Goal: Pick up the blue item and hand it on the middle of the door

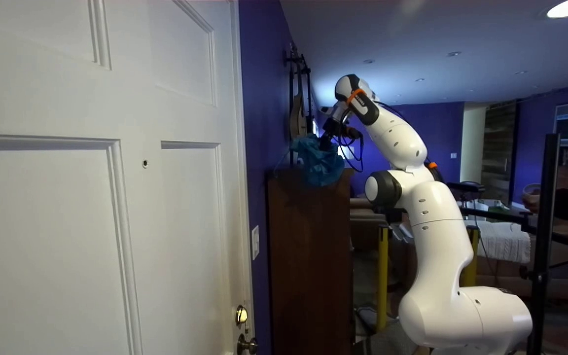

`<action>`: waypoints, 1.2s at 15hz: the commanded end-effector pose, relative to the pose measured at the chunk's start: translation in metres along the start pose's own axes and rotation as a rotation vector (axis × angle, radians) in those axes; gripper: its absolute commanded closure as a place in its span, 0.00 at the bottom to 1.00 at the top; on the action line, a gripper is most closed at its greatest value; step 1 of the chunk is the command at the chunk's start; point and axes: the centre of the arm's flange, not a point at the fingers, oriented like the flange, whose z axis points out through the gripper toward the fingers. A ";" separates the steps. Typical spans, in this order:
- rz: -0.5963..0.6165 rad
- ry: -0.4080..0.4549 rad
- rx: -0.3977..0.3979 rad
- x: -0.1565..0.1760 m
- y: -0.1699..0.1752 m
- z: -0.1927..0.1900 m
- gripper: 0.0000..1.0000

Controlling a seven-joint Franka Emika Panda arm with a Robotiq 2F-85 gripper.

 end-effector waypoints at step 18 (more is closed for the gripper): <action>0.088 0.076 -0.092 0.017 -0.066 0.054 0.99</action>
